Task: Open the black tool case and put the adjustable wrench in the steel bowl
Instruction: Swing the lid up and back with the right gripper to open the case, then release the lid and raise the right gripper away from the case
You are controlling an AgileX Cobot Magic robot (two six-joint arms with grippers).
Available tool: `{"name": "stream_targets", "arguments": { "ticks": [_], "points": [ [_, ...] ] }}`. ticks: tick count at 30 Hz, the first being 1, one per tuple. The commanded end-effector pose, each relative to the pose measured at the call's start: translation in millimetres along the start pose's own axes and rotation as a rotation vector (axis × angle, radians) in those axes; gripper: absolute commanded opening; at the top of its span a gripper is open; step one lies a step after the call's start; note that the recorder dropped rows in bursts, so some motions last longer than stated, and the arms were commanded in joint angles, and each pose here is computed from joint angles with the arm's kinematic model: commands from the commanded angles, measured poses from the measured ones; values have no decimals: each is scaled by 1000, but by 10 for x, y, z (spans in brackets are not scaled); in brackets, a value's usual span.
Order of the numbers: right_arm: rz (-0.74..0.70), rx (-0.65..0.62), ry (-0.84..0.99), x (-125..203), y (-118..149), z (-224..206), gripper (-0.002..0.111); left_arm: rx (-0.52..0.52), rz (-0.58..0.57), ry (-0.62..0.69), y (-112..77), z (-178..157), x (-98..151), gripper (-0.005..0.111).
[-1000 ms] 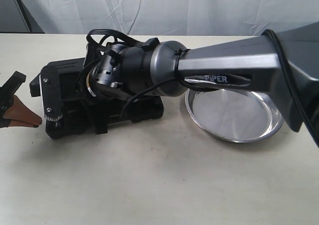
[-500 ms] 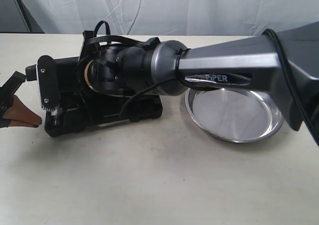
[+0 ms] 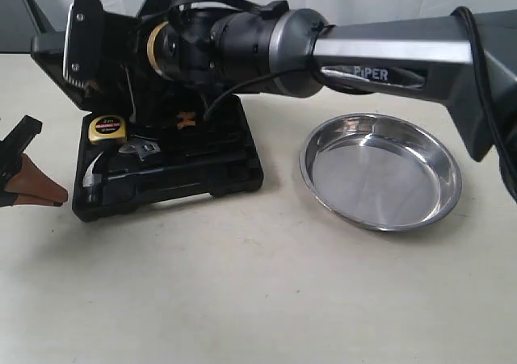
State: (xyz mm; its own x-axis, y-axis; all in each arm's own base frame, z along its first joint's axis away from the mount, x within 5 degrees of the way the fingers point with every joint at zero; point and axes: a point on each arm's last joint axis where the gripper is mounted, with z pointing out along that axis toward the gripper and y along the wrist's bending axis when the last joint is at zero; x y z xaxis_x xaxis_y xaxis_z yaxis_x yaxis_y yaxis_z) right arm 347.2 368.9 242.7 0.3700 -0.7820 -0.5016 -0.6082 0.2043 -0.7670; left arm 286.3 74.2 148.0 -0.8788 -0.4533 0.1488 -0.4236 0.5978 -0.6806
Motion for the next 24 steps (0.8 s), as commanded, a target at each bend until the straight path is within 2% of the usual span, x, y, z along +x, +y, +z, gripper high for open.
{"name": "stream_targets", "arguments": {
  "ticks": [1, 11, 24],
  "points": [
    [116, 38, -10, 207, -163, 225, 0, 11, -1, -3, -13, -7, 2, 0],
    [231, 89, -8, 513, -270, 640, 0, -7, 10, -2, 4, -7, 4, 0],
    [364, 136, 237, 631, -456, 437, 0, -19, 11, -18, 15, -8, -12, 0]
  ]
}}
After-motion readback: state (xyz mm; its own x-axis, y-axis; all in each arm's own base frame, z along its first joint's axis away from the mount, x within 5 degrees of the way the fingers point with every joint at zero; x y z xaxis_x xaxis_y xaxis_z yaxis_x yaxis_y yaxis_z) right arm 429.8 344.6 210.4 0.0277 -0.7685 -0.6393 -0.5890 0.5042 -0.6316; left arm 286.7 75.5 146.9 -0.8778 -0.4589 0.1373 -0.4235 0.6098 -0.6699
